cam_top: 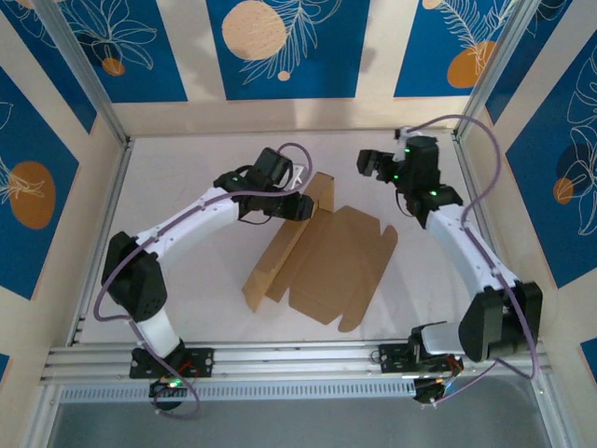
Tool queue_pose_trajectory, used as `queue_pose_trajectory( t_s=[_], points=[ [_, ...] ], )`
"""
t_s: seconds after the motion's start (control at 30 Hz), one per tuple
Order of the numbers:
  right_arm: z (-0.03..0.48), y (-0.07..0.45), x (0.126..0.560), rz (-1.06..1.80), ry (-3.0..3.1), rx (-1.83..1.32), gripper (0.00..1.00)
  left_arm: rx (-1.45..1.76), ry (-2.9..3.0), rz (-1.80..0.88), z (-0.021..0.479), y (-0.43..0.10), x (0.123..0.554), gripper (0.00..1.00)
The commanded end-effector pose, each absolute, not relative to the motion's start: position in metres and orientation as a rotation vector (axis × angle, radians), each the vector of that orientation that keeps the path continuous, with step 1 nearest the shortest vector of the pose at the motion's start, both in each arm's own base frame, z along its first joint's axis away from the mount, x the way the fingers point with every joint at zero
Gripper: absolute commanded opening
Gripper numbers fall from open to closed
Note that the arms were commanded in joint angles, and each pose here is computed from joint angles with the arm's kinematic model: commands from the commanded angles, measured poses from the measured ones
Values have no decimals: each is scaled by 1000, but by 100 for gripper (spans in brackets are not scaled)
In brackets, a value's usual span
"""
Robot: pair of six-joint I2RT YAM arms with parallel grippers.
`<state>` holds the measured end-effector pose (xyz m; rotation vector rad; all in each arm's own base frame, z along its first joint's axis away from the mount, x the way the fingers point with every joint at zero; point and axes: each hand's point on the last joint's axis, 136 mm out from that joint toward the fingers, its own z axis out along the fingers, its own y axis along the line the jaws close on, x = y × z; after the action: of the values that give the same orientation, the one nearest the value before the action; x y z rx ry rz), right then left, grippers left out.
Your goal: Fold the paper box
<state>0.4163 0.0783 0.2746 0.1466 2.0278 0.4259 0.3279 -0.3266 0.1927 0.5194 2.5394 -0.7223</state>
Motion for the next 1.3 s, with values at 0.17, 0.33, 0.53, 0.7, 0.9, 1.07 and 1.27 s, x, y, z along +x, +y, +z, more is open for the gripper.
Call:
queue_pose_trajectory(
  t_s=[0.17, 0.33, 0.53, 0.7, 0.9, 1.07, 1.27],
  points=[
    [247, 119, 406, 1108, 2260, 446, 49, 624, 2606, -527, 156, -331, 322, 43],
    [235, 175, 395, 1170, 2410, 339, 32, 669, 2626, -466, 144, -337, 315, 42],
    [200, 194, 397, 1170, 2519, 378, 26, 672, 2626, -426, 143, -337, 314, 41],
    [154, 189, 412, 1047, 2655, 487, 19, 669, 2611, -439, 151, -339, 316, 41],
    [164, 191, 414, 1051, 2634, 476, 21, 596, 2521, -530, 199, -330, 318, 47],
    [210, 196, 400, 1090, 2551, 305, 48, 515, 2455, -602, 237, -300, 308, 51],
    [221, 205, 358, 1103, 2546, 201, 73, 434, 2429, -643, 242, -262, 280, 51]
  ],
)
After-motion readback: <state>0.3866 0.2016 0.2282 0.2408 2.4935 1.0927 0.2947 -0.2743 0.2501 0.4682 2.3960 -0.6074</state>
